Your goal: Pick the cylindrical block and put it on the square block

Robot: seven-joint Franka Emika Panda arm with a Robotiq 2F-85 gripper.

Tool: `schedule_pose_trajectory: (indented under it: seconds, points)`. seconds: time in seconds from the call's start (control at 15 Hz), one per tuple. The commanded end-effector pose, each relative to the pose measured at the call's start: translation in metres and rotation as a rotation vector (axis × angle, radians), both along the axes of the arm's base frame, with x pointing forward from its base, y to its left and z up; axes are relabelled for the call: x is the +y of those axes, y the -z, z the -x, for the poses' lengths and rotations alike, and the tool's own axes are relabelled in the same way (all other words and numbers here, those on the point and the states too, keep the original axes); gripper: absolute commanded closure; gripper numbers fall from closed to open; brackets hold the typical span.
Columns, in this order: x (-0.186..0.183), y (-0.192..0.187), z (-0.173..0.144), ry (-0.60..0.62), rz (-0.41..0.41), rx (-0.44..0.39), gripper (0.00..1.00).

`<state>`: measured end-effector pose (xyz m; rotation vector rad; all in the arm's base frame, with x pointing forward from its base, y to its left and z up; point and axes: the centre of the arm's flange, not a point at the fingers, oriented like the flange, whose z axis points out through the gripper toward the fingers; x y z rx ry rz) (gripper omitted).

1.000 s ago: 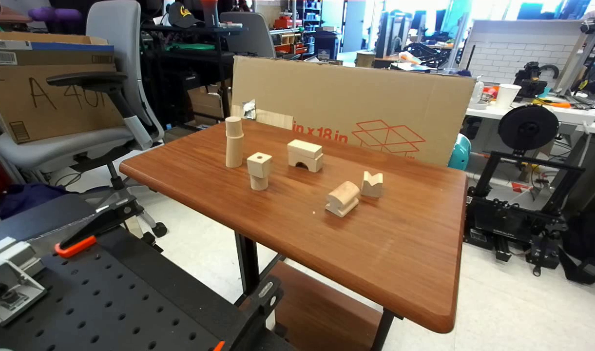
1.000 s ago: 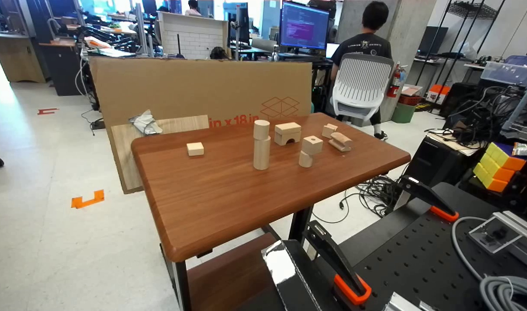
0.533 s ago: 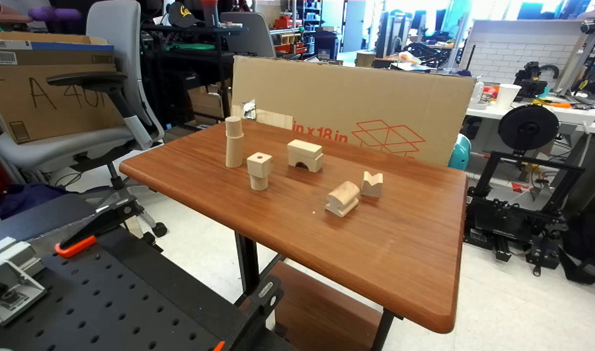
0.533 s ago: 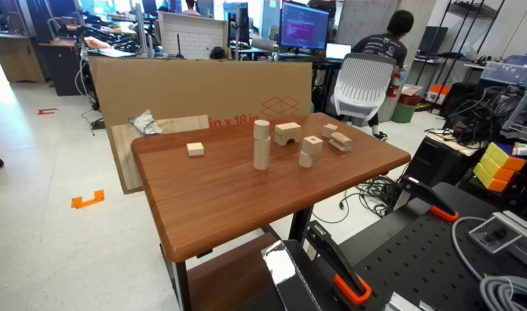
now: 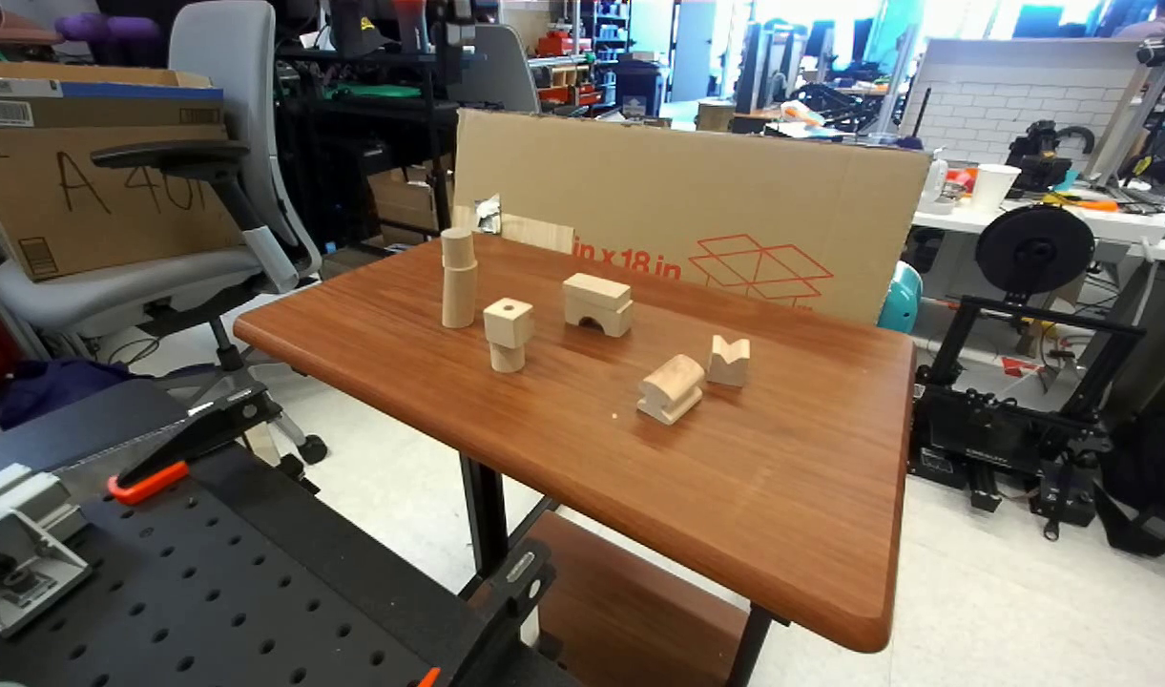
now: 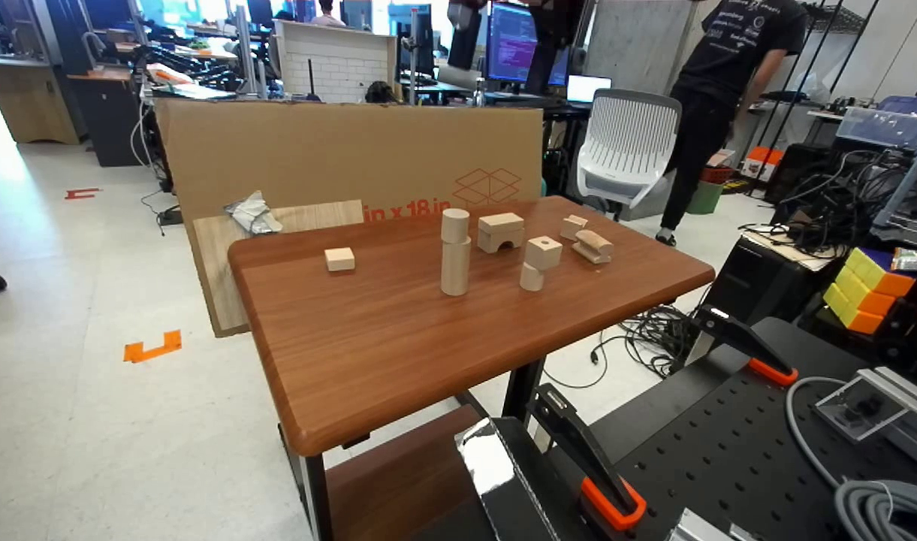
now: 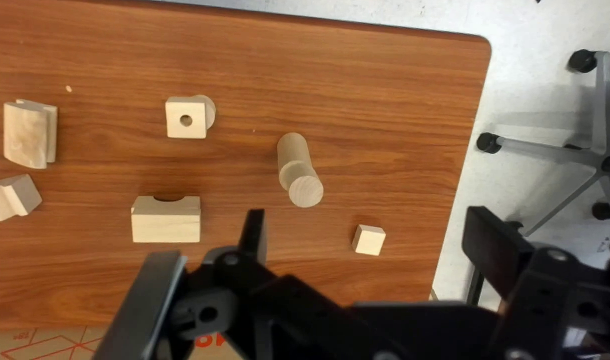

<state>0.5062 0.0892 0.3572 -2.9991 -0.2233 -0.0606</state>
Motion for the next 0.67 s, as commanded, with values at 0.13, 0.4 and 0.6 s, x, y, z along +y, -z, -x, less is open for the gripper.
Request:
schedule_pose_trajectory:
  seconds: [0.13, 0.4, 0.6]
  points:
    - [0.007, 0.049, -0.028, 0.012, 0.098, -0.031, 0.0]
    - [0.009, 0.079, -0.037, 0.034, 0.143, -0.012, 0.0]
    - [0.013, 0.099, -0.045, 0.05, 0.167, 0.011, 0.0]
